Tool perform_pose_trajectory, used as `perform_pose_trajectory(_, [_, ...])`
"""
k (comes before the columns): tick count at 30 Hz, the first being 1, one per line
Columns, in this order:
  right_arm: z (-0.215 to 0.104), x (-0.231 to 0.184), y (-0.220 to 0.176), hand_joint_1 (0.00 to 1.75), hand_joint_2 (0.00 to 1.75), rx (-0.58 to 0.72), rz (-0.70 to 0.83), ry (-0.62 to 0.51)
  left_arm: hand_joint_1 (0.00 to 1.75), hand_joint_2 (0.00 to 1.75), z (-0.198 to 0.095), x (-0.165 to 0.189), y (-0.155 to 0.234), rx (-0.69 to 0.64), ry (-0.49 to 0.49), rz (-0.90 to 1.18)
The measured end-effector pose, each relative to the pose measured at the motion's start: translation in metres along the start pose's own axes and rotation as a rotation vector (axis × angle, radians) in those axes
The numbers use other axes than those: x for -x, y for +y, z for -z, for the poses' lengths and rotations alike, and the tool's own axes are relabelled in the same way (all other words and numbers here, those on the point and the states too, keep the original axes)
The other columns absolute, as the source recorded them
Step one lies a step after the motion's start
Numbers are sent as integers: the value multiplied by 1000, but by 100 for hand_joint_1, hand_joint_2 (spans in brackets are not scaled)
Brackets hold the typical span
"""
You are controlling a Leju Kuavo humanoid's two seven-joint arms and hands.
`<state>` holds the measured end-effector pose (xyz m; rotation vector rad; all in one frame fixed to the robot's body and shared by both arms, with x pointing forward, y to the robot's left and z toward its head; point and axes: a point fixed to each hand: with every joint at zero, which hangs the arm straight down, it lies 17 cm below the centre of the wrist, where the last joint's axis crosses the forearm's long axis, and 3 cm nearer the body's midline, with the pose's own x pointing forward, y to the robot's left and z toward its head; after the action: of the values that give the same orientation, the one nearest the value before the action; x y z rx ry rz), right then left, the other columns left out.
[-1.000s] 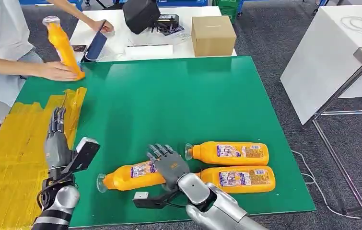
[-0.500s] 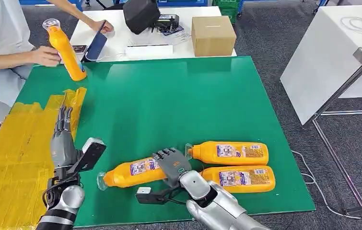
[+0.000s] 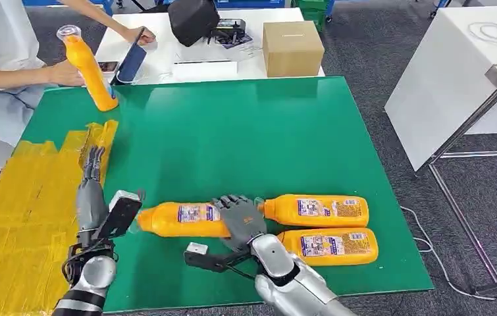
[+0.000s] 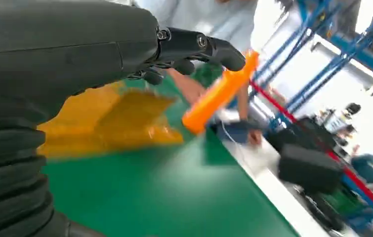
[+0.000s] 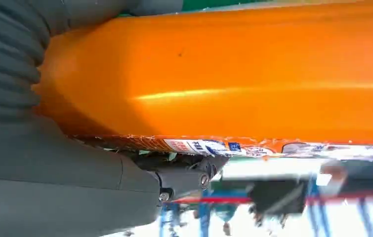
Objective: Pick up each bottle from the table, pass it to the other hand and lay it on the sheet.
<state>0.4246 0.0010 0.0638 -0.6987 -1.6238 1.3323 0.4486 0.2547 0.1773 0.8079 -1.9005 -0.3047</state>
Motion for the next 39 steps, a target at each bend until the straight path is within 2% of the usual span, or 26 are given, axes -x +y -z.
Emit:
perform_pose_trajectory(3, [-1, 1, -30, 175, 175, 118, 82, 8, 0, 175, 1, -16, 4, -4, -10, -151])
perform_pose_trajectory(8, [-11, 4, -67, 175, 175, 285, 202, -1, 0, 175, 4, -45, 33, -124, -67, -336])
perform_pose_trajectory(11, [-16, 0, -80, 175, 175, 340, 249, -15, 0, 175, 5, -53, 50, -200, -73, -418])
perform_pose_trajectory(24, [-19, -1, -90, 175, 175, 378, 282, -7, 0, 175, 6, -64, 60, -246, -81, -465])
perform_pose_trajectory(29, [-19, -1, -94, 175, 175, 396, 293, -9, 0, 175, 6, -56, 61, -267, -34, -544])
perform_pose_trajectory(31, [-20, 1, -95, 175, 175, 407, 302, -3, 0, 175, 8, -48, 48, -210, 37, -677])
perform_pose_trajectory(34, [-28, 12, -93, 175, 175, 429, 326, 17, 0, 175, 9, -49, 2, 25, 153, -967])
perform_pose_trajectory(36, [-32, 18, -94, 166, 175, 447, 351, 24, 0, 175, 2, -57, -17, 164, 159, -1069])
perform_pose_trajectory(38, [-33, 23, -106, 159, 175, 499, 387, 29, 0, 175, -6, -59, -28, 246, 159, -1108])
perform_pose_trajectory(39, [-33, 25, -117, 162, 175, 534, 411, 26, 0, 175, -13, -61, -35, 302, 157, -1137])
